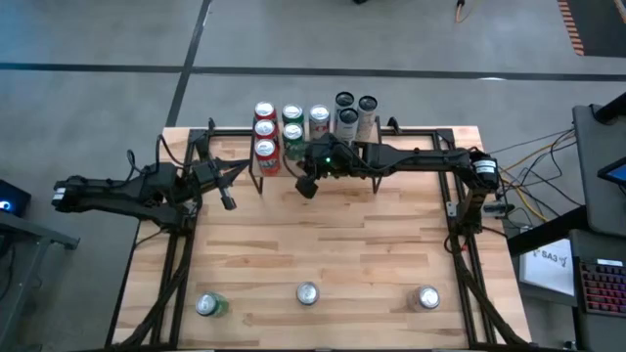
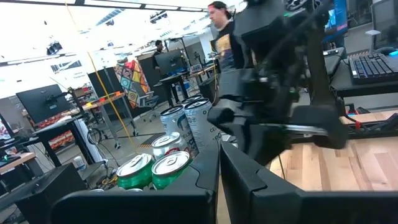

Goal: Place canned beverage on shelf
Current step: Adjust the soda cans on the shelf

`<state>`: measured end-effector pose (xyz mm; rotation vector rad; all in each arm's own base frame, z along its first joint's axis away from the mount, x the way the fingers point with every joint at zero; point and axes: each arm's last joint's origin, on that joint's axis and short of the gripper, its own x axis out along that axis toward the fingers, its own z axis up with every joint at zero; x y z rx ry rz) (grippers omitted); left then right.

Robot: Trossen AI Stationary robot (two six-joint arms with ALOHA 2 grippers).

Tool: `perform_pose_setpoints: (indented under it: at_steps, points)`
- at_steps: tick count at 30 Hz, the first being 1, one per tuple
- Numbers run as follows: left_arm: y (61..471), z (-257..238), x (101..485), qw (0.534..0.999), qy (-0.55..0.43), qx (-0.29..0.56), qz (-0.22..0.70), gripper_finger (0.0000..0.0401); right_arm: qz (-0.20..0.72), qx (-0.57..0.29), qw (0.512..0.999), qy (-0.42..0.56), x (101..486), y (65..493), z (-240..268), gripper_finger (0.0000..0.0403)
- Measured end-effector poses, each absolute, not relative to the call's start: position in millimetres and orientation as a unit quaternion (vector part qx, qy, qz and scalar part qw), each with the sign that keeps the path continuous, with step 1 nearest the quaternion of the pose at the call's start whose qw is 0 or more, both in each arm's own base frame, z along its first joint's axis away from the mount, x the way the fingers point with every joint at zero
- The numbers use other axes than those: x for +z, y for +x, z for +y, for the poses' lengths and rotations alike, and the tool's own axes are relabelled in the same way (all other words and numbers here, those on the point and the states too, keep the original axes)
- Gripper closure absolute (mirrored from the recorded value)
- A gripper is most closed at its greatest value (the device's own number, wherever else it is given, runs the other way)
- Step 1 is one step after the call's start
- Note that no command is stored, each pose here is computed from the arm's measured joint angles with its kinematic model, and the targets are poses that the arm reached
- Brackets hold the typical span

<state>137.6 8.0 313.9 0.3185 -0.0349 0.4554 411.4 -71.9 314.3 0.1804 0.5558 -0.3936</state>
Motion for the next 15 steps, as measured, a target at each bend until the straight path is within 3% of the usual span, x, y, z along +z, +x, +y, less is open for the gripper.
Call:
perform_pose_setpoints:
  at_steps: [15]
  points:
    - [138,8,314,0.962,0.157,0.225,-0.017,0.0401,0.238,-0.228,0.94,0.081,312,418,-87,0.0394]
